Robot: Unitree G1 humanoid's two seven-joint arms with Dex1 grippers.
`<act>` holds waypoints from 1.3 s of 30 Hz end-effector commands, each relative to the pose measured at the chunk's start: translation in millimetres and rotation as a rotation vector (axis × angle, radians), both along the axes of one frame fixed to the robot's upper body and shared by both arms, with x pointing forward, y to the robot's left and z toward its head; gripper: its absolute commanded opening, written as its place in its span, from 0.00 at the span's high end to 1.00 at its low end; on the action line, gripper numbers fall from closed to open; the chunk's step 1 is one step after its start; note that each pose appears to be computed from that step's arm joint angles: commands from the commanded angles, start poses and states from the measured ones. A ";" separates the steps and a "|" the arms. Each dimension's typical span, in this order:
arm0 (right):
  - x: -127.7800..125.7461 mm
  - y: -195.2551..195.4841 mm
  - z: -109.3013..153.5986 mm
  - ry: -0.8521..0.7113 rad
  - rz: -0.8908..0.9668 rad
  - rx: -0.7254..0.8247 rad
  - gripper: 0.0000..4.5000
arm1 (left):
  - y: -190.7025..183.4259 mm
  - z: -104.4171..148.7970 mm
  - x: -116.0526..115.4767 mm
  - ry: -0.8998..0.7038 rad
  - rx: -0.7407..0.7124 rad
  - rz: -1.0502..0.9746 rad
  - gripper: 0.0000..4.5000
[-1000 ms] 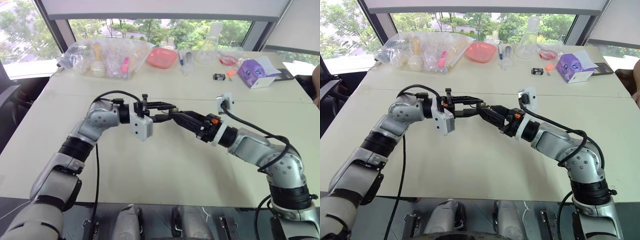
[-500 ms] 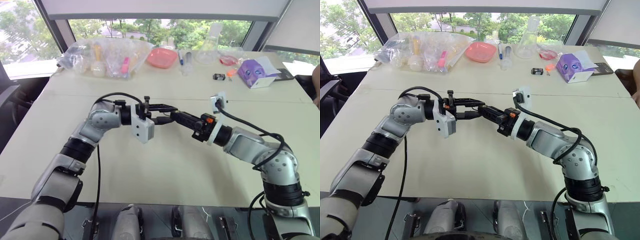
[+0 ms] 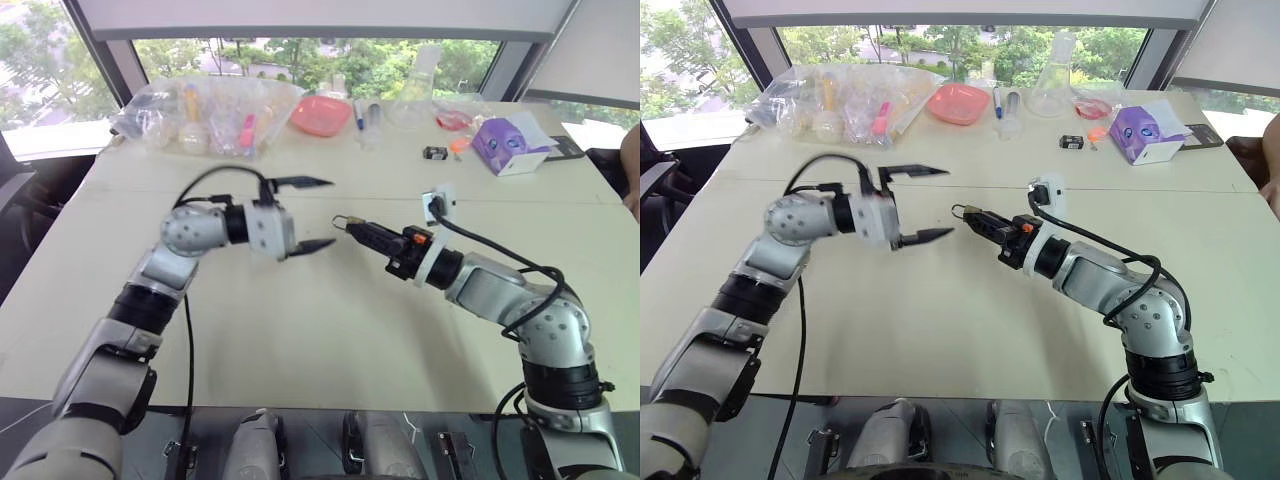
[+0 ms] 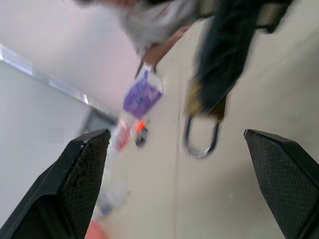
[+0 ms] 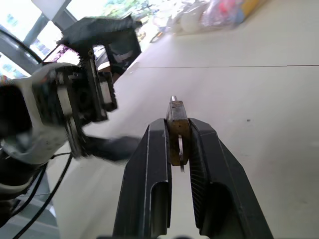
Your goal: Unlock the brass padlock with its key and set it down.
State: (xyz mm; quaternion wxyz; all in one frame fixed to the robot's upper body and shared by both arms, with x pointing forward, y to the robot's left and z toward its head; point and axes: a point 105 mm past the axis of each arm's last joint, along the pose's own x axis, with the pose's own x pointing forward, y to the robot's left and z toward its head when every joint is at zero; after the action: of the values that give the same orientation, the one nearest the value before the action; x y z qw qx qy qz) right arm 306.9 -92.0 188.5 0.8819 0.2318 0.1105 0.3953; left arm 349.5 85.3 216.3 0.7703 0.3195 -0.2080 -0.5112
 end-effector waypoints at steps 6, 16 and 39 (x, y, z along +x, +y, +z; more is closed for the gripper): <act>2.9 0.8 20.0 -0.064 0.016 0.043 1.00 | -1.4 23.4 -10.2 0.398 -0.239 -0.019 0.01; -5.9 10.0 26.6 -0.078 0.072 0.074 1.00 | -8.9 17.1 -7.6 0.375 -0.220 0.000 0.01; -30.3 18.3 20.8 -0.063 0.170 0.072 1.00 | -11.0 22.4 4.8 0.298 -0.230 0.018 0.01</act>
State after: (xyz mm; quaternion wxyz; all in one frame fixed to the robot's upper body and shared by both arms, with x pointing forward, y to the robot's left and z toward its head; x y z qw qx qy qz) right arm 283.4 -74.9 201.5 0.8433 0.2484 0.1009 0.4658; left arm 357.6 74.0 215.4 0.8326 0.1433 -0.1028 -0.5250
